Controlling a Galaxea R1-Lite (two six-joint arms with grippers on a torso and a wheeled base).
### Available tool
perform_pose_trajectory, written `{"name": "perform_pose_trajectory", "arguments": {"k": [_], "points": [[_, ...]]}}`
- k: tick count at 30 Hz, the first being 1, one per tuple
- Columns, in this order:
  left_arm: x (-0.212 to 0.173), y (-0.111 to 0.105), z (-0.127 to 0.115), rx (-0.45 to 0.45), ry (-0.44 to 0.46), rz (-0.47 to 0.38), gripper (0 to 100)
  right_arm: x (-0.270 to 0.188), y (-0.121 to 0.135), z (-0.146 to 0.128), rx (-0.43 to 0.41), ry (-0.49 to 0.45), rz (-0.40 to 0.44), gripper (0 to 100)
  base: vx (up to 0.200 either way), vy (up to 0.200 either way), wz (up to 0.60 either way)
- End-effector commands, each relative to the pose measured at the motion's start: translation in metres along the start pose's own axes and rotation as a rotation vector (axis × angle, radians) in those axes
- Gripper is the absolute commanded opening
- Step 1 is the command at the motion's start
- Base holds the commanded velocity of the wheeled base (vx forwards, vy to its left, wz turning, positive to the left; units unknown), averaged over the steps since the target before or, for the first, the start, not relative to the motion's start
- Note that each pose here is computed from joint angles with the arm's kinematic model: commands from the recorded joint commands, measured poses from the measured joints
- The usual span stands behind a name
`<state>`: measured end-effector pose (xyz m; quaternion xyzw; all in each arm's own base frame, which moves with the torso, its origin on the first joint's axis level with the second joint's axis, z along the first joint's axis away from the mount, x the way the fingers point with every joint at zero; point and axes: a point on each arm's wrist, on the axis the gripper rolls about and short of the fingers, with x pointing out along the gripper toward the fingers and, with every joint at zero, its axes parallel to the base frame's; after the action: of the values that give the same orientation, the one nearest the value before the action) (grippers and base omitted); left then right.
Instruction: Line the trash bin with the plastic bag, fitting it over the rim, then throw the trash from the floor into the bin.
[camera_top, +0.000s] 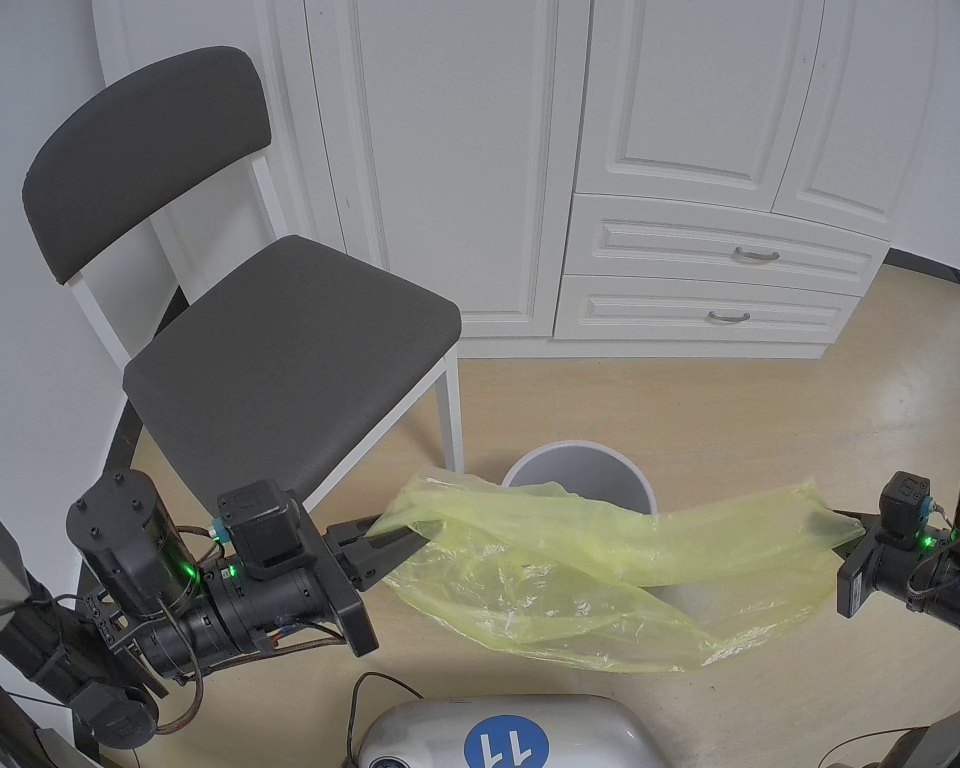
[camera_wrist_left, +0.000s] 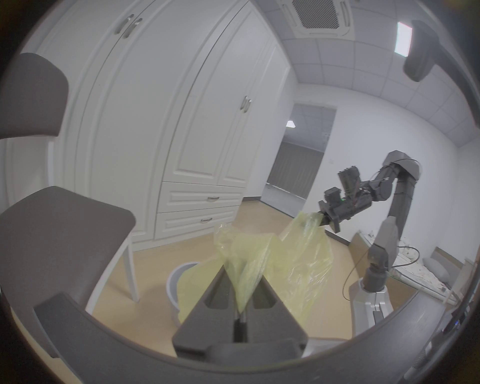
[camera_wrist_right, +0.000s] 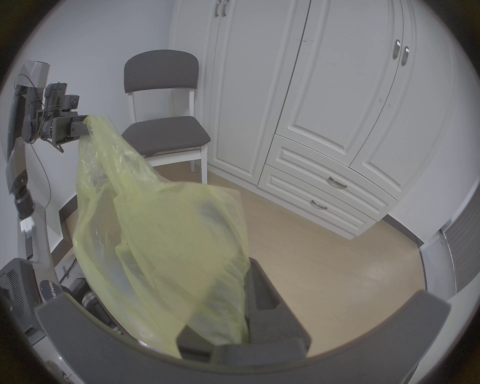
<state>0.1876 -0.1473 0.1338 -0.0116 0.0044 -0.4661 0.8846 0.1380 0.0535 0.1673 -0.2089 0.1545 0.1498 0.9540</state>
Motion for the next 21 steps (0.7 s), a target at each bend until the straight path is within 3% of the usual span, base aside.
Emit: {"name": "perform_pose_trajectory", "arguments": {"k": [1,7,15,19,21], "points": [[0.005,-0.005,-0.024,-0.024,0.062,-0.099,0,-0.001,0.007,0.001,-0.014,-0.019,0.054,0,0.0,0.0,0.0],[0.018,-0.019,-0.023,-0.026,0.047,-0.167,0,0.005,0.015,0.004,-0.009,-0.025,0.092,0,0.0,0.0,0.0],[0.044,-0.027,-0.026,-0.063,0.036,-0.205,0,0.021,0.039,0.017,0.135,-0.107,0.194,0,0.0,0.0,0.0],[0.065,-0.022,-0.021,-0.135,-0.01,-0.159,0,0.03,0.049,0.02,0.21,-0.1,0.234,0,0.0,0.0,0.0],[0.086,-0.017,-0.018,-0.201,-0.057,-0.094,0,0.04,0.055,0.02,0.258,-0.091,0.249,0,0.0,0.0,0.0]]}}
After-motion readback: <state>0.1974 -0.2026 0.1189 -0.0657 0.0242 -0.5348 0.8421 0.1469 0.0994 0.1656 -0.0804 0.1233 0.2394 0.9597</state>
